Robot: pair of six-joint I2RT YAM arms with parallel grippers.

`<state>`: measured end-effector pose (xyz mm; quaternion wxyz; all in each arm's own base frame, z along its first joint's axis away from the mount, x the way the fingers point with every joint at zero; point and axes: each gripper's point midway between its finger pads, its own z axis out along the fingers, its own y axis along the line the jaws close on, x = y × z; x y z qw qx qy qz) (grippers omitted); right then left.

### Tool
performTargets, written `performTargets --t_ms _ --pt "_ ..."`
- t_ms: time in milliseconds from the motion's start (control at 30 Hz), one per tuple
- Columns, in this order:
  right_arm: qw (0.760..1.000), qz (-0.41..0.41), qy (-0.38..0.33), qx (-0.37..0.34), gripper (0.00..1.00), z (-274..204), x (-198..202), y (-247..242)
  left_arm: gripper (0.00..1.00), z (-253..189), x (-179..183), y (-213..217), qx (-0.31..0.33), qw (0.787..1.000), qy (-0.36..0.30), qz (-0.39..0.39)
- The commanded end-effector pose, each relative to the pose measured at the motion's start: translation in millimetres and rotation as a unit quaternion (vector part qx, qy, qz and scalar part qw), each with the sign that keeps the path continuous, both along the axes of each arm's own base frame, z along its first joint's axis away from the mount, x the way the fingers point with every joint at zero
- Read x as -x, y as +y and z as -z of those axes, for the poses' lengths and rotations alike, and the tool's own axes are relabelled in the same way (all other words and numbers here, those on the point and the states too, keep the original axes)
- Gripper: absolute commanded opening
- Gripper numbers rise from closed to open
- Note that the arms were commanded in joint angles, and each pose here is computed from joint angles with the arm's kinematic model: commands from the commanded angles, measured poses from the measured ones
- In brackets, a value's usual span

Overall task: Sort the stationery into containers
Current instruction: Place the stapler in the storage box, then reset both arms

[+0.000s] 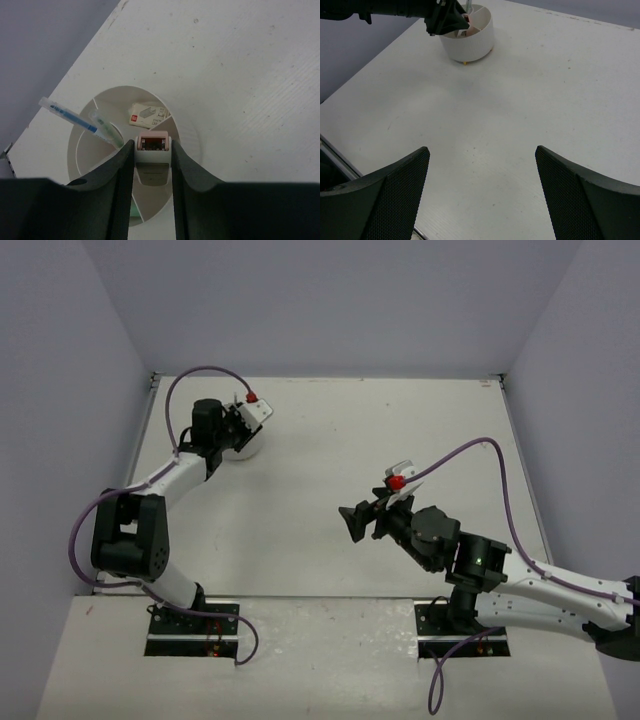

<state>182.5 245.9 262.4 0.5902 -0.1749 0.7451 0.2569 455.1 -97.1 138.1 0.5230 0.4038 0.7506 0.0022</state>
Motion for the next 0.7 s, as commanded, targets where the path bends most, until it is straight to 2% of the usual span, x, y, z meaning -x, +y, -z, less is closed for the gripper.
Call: performTargets --t_ms 0,100,267,467,567,633,667 --pt "1.000 -0.006 -0.005 -0.015 0.89 -6 0 4 0.99 -33 -12 15 0.004 0.997 -0.067 -0.034" --pt "1.000 -0.003 -0.005 -0.014 0.89 -6 -1 3 1.00 -45 -7 14 0.017 0.996 -0.078 -0.035" --pt "1.000 0.004 -0.006 -0.012 0.89 -5 -3 2 1.00 -90 10 -1 0.052 0.991 -0.121 -0.023" --pt "1.000 0.023 -0.008 -0.009 0.89 -5 -7 -2 1.00 -166 34 -31 0.076 0.983 -0.158 -0.051" --pt "0.999 0.049 -0.012 -0.012 0.89 -11 -12 -11 1.00 -213 49 -22 0.153 0.968 -0.159 -0.122" --pt "0.992 0.125 -0.014 -0.031 0.89 -29 -23 -35 1.00 -231 69 -7 0.243 0.941 -0.132 -0.193" --pt "0.987 0.162 -0.006 -0.012 0.89 -26 -26 -52 1.00 -235 77 2 0.270 0.928 -0.127 -0.222"
